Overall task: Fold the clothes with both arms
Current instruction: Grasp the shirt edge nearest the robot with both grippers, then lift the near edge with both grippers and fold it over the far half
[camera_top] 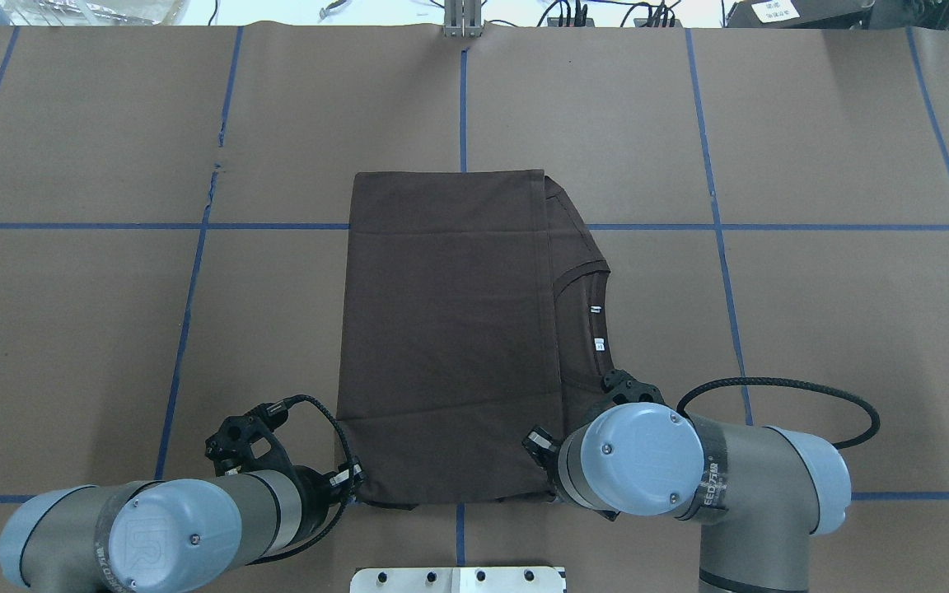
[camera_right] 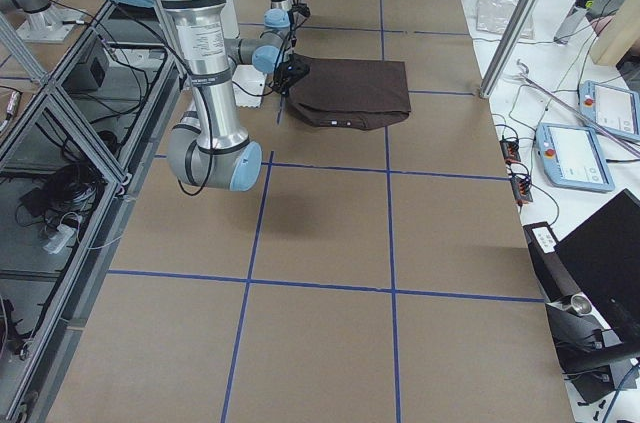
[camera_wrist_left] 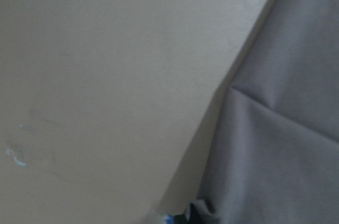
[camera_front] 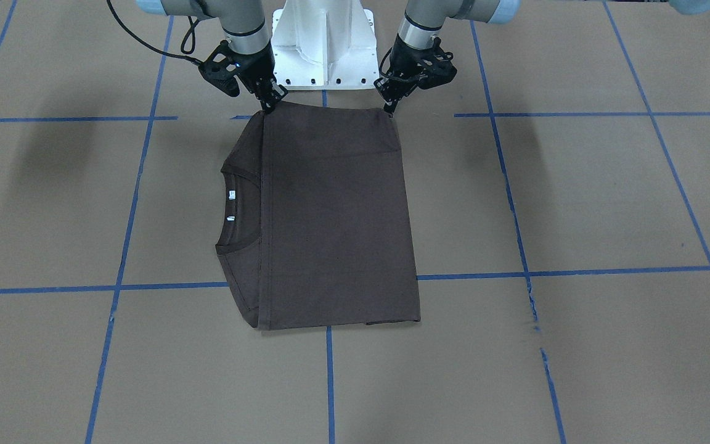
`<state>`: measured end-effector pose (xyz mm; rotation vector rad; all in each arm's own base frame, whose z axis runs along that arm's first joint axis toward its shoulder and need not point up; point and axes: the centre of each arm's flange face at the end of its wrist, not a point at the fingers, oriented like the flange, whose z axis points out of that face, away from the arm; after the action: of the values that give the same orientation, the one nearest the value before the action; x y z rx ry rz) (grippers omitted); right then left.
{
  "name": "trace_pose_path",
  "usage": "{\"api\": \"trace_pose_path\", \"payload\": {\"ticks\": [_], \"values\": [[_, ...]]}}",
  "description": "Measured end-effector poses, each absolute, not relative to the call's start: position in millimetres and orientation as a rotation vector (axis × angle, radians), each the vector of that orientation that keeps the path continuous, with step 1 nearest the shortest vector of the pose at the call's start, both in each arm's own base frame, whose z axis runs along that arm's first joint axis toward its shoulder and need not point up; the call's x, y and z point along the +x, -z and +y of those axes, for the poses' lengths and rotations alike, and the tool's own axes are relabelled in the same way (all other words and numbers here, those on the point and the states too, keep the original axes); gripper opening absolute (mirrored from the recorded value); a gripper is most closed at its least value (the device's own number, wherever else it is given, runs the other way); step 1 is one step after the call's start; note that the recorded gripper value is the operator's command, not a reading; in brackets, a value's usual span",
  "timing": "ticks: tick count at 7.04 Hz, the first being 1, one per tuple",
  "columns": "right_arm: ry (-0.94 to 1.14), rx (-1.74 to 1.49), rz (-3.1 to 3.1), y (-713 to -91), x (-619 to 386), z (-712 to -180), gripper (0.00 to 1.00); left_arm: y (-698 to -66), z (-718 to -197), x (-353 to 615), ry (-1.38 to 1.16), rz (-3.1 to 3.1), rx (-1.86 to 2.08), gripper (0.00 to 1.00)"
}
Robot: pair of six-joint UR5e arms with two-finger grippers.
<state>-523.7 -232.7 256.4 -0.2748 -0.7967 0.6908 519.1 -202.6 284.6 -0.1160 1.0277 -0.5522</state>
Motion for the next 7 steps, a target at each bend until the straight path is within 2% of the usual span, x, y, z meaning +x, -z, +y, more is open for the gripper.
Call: {"api": "trace_pose_path", "payload": {"ticks": [5,7], "values": [[-0.688,-0.280,-0.807,-224.1,-475.0,-220.1,0.00,-212.4,-172.3,458.9,0.518,1.100,-0.164,0.00],[-0.753,-0.256,-0.855,-201.1,-443.3,-256.6,0.00,-190.3,-190.7,435.4,0.542,1.142,-0.143,0.00]]}}
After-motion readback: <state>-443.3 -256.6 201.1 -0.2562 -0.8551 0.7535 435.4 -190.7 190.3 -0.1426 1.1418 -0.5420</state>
